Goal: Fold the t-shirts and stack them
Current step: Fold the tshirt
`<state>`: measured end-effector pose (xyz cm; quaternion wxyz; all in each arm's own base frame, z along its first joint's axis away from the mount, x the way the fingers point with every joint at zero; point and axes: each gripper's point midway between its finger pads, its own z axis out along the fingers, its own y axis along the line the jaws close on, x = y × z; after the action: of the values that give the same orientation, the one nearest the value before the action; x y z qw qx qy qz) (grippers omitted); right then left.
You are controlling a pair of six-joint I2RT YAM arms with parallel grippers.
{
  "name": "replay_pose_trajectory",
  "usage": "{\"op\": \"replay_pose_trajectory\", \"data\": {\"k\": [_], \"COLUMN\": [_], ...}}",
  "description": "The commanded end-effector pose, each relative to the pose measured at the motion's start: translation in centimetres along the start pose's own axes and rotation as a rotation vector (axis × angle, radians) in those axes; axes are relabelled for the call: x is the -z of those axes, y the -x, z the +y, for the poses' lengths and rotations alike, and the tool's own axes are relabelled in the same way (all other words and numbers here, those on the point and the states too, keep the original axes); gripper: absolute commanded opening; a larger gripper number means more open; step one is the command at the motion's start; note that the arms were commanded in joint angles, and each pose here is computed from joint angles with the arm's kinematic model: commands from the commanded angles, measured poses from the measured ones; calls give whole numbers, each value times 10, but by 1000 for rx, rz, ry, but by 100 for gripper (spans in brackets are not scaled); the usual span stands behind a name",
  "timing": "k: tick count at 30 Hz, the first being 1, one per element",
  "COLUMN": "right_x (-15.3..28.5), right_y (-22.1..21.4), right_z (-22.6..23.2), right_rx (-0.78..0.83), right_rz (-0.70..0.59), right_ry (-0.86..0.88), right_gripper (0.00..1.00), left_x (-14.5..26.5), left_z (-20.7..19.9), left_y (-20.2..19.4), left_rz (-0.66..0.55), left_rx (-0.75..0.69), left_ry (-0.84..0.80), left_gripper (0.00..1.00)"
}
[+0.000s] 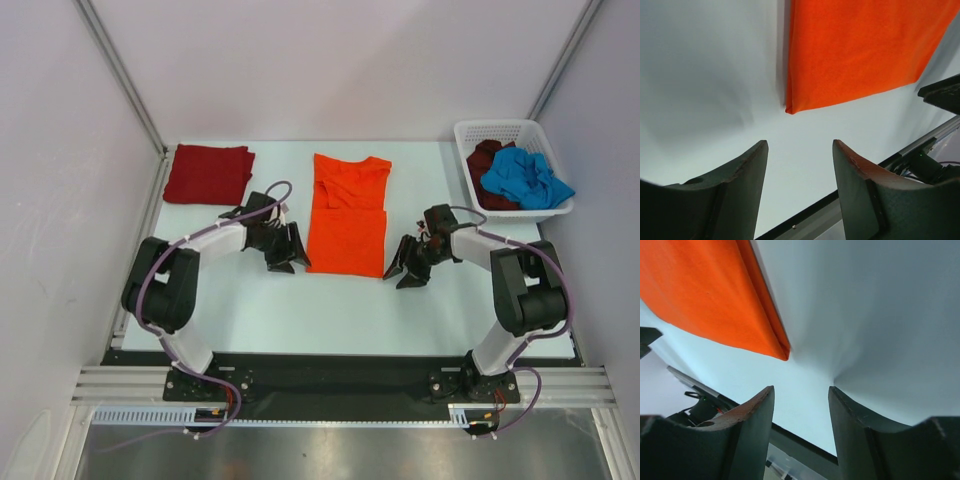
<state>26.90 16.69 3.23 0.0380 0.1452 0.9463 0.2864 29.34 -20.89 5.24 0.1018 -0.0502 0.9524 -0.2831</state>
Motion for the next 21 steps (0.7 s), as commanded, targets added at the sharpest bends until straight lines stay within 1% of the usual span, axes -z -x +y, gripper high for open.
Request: {"op": "replay_pose_trajectory", "data": {"k": [1,4,6,10,14,18,21], "right_x": [-5,-12,-19,-27,-31,-36,-40], "right_y": [4,2,1,2,5,8,12], "right_z": [19,22,21,18,8,2,-4], "right_rx": [-18,-43,-71,-98,-97,-105,-106], "right_rz": [-8,7,15,28,5,0,-6], "right_ry": [114,155,169,167,114,92,65], "right_gripper": [53,53,49,46,44,42,41], "left_x": [-9,-16,-19,-26,-31,-36,-40], "left_z": [-2,1,0,1,9,13,18], "left_y": [-2,-4,-2,-1,-3,-5,-4], "left_rz": [36,58,53,63,71,76,73], "left_rx": [40,87,119,156,186,242,254], "left_ry": [-45,-59,-75,-74,-51,-63,-50], "left_gripper": [61,60,60,59,59,59,58]}}
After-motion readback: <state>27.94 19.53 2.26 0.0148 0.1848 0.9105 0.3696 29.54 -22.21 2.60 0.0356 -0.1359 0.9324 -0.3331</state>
